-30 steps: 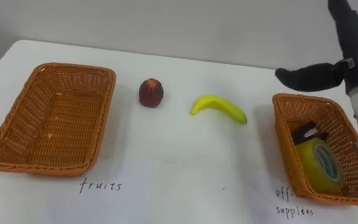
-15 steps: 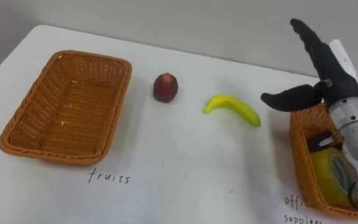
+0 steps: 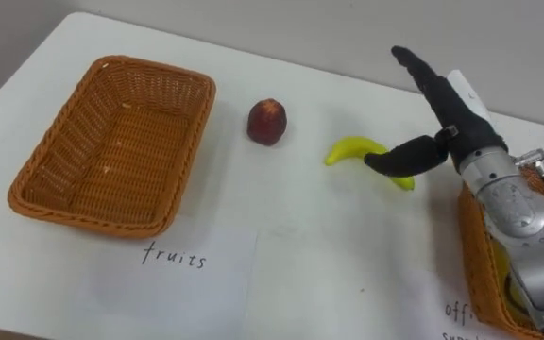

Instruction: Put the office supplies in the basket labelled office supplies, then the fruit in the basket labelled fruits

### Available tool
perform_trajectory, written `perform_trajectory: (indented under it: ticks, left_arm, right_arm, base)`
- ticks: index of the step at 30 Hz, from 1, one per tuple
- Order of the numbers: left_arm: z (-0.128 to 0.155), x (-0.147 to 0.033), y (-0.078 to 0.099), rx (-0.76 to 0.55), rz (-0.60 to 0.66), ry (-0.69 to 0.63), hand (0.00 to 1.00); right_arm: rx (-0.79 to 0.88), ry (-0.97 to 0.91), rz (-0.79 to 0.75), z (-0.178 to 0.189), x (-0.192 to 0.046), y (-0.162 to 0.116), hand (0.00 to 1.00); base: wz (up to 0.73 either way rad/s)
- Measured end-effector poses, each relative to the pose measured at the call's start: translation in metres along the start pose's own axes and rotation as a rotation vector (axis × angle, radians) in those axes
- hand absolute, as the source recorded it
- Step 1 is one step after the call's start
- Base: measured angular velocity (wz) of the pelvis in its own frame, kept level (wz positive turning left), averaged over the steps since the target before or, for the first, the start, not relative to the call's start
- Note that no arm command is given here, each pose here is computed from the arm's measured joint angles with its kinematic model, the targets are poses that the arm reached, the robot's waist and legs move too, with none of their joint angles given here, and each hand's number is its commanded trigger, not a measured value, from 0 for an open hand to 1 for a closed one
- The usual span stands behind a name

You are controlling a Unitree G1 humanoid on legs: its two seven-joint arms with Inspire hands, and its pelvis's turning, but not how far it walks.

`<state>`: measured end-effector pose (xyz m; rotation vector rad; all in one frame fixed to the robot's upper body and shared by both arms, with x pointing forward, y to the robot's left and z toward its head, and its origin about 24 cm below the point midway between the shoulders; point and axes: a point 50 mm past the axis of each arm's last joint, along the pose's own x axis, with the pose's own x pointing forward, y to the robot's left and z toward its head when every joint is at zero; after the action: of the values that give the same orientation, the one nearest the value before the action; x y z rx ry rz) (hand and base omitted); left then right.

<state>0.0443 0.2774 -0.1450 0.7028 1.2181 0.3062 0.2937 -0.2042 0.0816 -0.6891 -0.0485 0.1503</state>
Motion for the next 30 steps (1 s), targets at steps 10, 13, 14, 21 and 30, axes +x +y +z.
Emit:
perform_trajectory:
  ticks: [10,13,14,21,30]
  left_arm:
    - [0.002,0.002,0.003,0.015,0.02,-0.004,0.0]
    - [0.002,0.002,0.004,0.016,0.022,-0.002,0.0]
    - [0.002,0.002,0.004,0.017,0.022,-0.002,0.0]
    - [0.003,0.003,0.004,0.017,0.022,-0.004,0.0]
    - [0.002,0.003,0.004,0.022,0.0,0.001,0.0]
  right_arm:
    - [-0.042,-0.01,0.017,0.004,0.008,0.002,0.0]
    - [-0.059,-0.013,0.034,0.005,0.008,0.006,0.0]
    - [-0.062,-0.014,0.046,0.005,0.008,0.009,0.0]
    - [-0.066,-0.014,0.071,0.005,0.008,0.011,0.0]
    - [-0.119,0.03,0.105,-0.001,0.008,0.016,0.0]
  base:
    - [0.0]
    - [0.0]
    - [0.0]
    - [0.0]
    - [0.0]
